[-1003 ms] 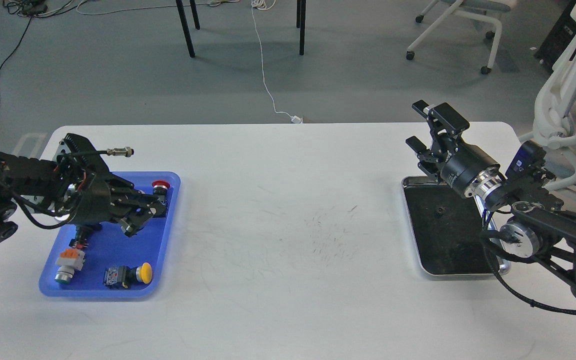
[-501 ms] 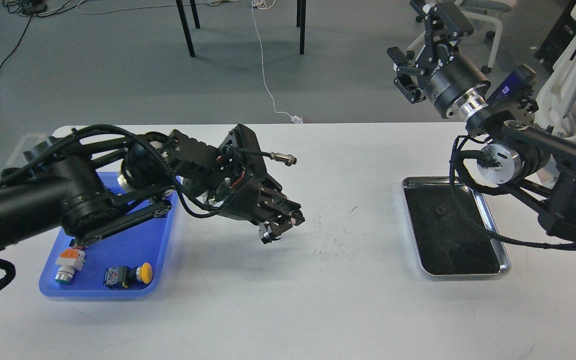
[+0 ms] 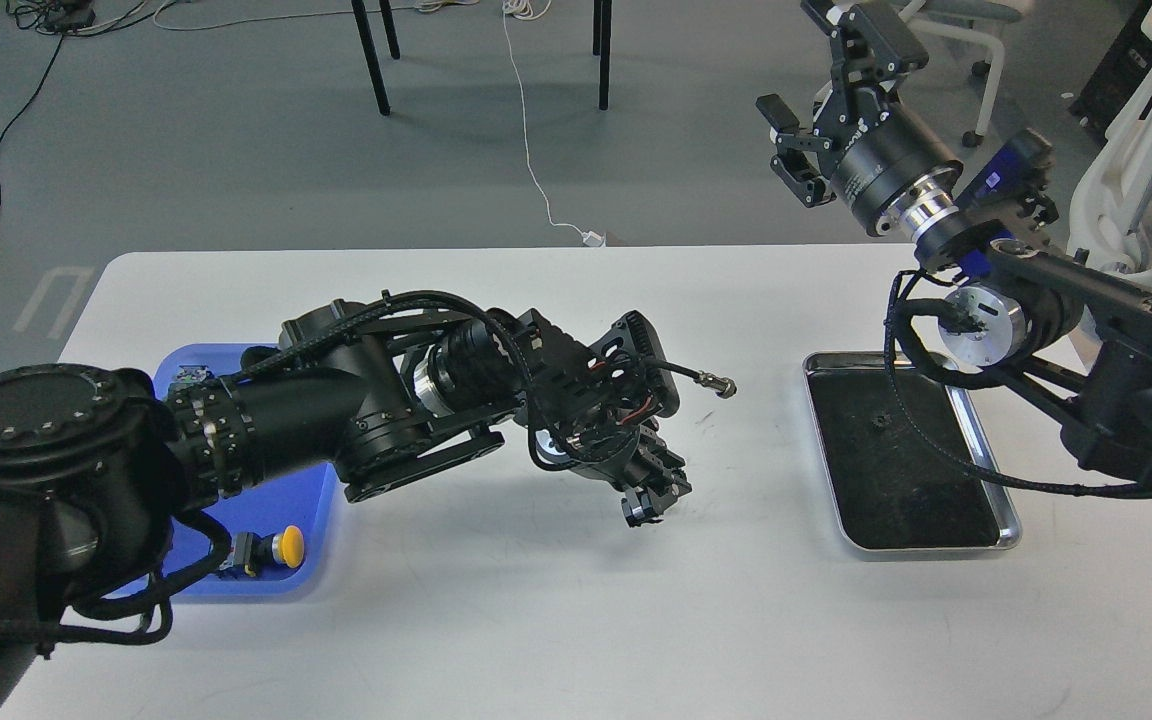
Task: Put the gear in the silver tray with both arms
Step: 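Carry the second gear with the left gripper toward the table center, then release the second gear on the table and retract the left arm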
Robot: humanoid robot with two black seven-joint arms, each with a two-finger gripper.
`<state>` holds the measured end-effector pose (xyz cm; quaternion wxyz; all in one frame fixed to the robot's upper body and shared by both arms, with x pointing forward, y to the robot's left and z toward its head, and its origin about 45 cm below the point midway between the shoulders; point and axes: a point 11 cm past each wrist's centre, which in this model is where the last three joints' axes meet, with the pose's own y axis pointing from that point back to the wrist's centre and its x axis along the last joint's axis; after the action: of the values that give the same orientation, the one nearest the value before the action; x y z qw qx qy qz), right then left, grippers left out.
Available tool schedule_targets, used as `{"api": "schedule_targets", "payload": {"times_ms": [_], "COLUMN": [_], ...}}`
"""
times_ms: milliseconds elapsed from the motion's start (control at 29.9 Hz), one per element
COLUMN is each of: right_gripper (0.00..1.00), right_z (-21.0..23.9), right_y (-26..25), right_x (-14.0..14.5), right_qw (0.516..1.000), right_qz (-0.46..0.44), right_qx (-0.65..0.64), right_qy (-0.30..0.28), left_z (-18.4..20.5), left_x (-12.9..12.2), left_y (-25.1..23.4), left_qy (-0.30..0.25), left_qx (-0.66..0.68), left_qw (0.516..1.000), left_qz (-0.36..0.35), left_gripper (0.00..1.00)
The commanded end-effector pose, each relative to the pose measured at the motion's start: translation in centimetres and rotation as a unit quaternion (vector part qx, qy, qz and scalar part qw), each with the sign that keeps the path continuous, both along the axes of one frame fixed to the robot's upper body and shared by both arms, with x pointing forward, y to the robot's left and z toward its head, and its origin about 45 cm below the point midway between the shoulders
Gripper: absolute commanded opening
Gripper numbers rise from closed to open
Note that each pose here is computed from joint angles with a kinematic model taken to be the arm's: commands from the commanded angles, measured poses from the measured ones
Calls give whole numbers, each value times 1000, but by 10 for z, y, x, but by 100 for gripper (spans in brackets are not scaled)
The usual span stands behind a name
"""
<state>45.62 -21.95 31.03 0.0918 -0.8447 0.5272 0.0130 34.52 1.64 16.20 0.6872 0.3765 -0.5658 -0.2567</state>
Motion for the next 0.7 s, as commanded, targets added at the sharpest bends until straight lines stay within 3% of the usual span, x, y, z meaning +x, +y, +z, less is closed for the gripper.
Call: {"api": "schedule_targets", "payload": {"times_ms": [0,267,468,535,568,635,669], "right_gripper": [96,96,96,96,96,96,96], "right_z": [-1,-4,-4,-4,-4,-4,-4], "right_y": [-2,-1,-2,-2,-2,-3,-3], "right_x": [0,-1,-1,-1,-1,-1,-1], "right_qw": [1000,1000,1000,1000,1000,1000,1000], "right_qz": [-1,-1,-1,-1,-1,-2,-2], "right_qx": [-1,-3,-4,-4,-4,-4,-4], "right_qy": [1,4,4,4,4,4,4], "left_z": [-3,-20,-31,-35,-35,-34,-34], "left_x": [-1,6,1,0,0,1,1], "left_y": [2,19,24,26,26,25,25], "left_qy": [2,8,21,25,23,21,21], "left_qx": [3,27,30,31,30,26,25], "left_qw": [1000,999,999,999,999,999,999], "left_qz": [2,26,33,36,36,36,36], "left_gripper": [15,17,25,31,40,68,74]}}
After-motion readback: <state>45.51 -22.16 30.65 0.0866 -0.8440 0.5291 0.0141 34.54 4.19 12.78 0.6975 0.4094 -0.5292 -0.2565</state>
